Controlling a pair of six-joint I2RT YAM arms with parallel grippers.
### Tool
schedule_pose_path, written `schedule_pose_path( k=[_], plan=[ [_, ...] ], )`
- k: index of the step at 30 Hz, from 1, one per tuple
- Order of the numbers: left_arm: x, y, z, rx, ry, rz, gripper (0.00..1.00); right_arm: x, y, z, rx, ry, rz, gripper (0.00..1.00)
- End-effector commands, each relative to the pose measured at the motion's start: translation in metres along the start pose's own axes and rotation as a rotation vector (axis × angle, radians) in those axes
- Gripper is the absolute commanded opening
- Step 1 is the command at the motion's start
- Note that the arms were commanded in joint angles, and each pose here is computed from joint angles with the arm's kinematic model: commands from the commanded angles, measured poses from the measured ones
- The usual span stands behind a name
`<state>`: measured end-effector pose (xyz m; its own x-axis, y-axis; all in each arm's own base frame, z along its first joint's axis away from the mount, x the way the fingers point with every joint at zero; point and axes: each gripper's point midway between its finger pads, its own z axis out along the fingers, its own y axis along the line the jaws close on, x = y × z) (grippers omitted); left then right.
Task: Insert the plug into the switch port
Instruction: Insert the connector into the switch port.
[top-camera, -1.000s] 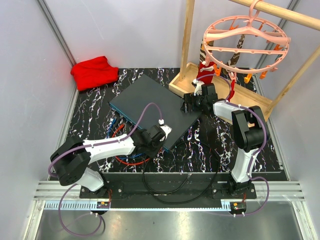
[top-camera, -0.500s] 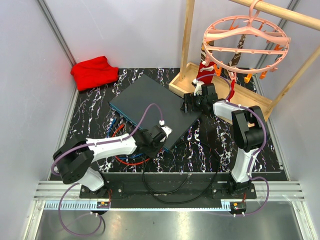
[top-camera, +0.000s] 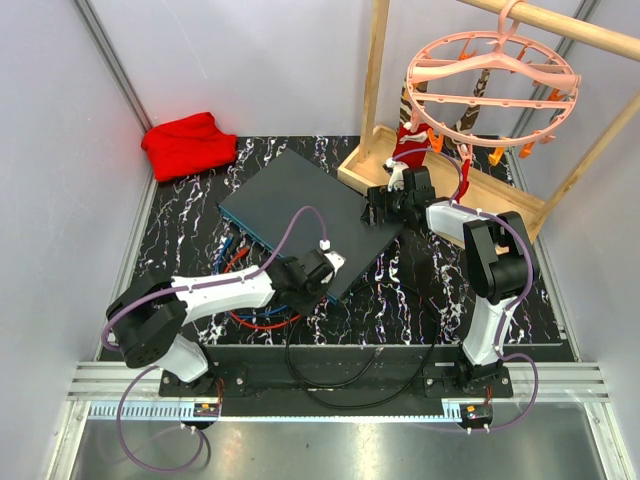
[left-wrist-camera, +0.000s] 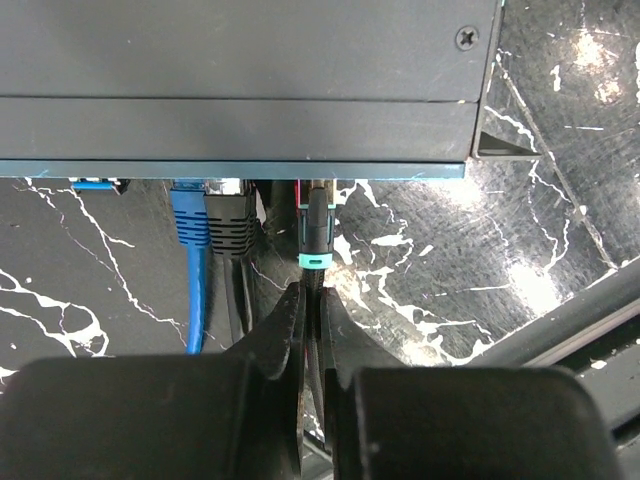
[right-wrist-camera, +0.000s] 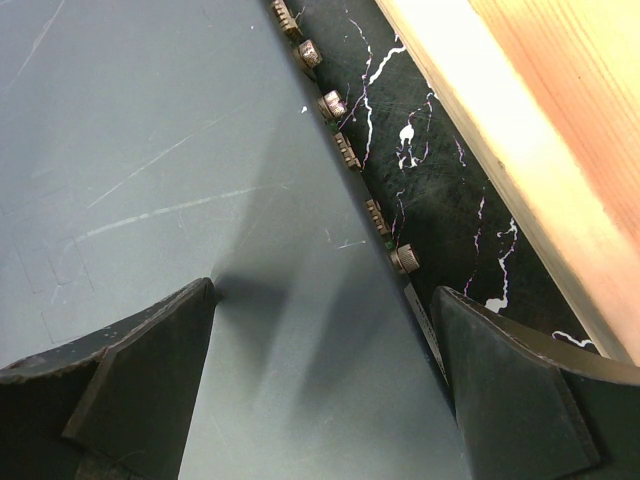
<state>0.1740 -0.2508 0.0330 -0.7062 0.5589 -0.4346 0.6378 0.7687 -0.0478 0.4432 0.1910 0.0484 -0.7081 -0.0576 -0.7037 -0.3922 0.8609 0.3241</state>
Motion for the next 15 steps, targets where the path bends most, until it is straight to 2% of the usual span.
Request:
schedule_pose_path(
  k=[1, 15],
  plan=[
    [-0.035, -0.012, -0.012, 0.044, -0.093, 0.001, 0.0, 0.021, 0.021, 0.006, -0.072, 0.086, 0.01, 0.97],
    [-0.085, -0.032, -0.001, 0.109, -0.156, 0.03, 0.0, 0.029, 0.029, 0.004, -0.115, 0.112, 0.039, 0.97]
  ],
)
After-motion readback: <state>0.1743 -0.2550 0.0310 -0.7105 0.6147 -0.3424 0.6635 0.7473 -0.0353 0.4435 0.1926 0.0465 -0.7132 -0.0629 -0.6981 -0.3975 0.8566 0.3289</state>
